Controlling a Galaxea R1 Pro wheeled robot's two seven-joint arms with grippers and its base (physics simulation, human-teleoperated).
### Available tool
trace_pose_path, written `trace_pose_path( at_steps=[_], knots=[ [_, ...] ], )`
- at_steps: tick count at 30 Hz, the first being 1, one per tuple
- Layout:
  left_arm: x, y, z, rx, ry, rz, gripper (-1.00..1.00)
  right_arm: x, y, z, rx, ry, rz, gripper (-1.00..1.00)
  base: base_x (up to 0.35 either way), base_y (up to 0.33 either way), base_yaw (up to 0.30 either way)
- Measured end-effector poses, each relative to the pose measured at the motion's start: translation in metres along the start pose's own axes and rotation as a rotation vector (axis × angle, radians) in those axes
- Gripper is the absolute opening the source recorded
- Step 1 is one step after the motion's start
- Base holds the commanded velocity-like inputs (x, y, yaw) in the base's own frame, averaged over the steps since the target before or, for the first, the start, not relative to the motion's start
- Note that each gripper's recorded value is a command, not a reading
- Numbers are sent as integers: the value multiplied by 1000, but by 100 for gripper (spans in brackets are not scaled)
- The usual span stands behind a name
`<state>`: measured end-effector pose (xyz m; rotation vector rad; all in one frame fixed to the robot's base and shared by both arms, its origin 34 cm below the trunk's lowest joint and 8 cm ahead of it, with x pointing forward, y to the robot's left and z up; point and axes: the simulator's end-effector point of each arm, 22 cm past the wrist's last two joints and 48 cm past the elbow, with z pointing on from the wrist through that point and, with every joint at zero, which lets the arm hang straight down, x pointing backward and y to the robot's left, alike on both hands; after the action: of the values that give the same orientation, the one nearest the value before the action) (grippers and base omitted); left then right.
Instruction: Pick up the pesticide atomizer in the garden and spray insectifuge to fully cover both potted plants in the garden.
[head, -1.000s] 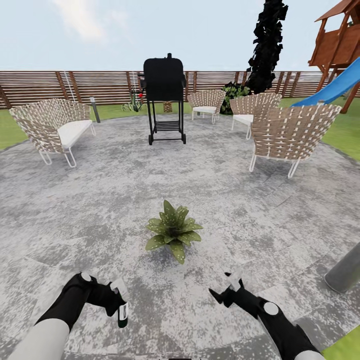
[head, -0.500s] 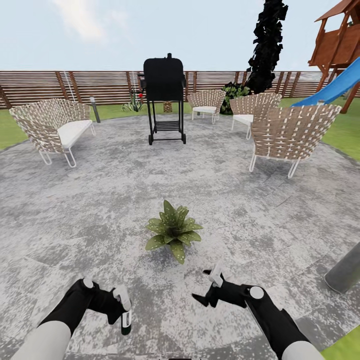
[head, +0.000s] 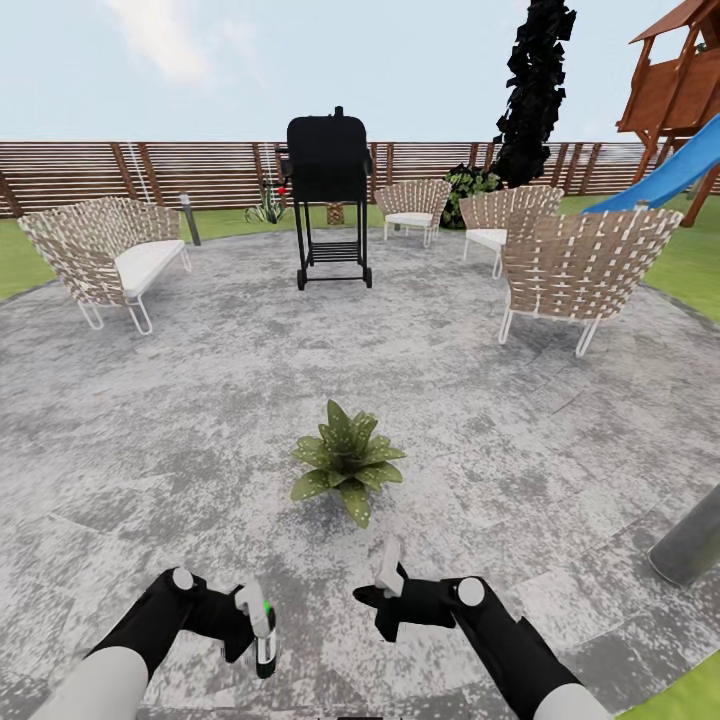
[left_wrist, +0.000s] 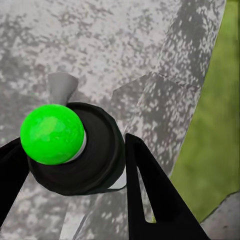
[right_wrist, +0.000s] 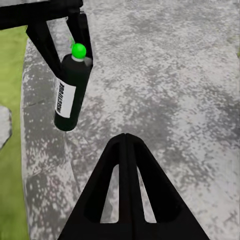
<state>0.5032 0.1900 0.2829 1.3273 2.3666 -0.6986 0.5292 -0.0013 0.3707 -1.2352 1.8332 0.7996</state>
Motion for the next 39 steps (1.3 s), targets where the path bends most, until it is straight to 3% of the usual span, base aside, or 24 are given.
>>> trace_pose_path(
  at_steps=[3, 8, 10, 14, 17, 19, 25, 39],
  knots=[
    [-17, -6, 13, -10, -22, 16, -100, -15, 9, 12, -15, -28, 3, -100, 0, 0, 0],
    [-21, -29, 31, 51, 19, 95, -100, -16, 12, 14, -18, -29, 5, -100, 0, 0, 0],
    [-22, -36, 33, 74, -3, 126, -100, -14, 11, 13, -17, -26, 6, -100, 0, 0, 0],
    [-22, -37, 33, 80, -10, 133, -100, -9, 10, 11, -16, -12, -3, -100, 0, 0, 0],
    [-23, -38, 33, 80, -16, 130, -100, 4, 11, 11, -23, 47, -53, -100, 0, 0, 0],
    [-26, -39, 34, 82, -22, 140, -100, 7, 10, 9, -21, 58, -60, -100, 0, 0, 0],
    [-40, -49, 41, 99, -43, 166, -100, 7, 7, 8, -16, 59, -63, -100, 0, 0, 0],
    [-58, -61, 50, 117, -70, 174, -100, 5, 8, 9, -18, 51, -58, -100, 0, 0, 0]
  ],
)
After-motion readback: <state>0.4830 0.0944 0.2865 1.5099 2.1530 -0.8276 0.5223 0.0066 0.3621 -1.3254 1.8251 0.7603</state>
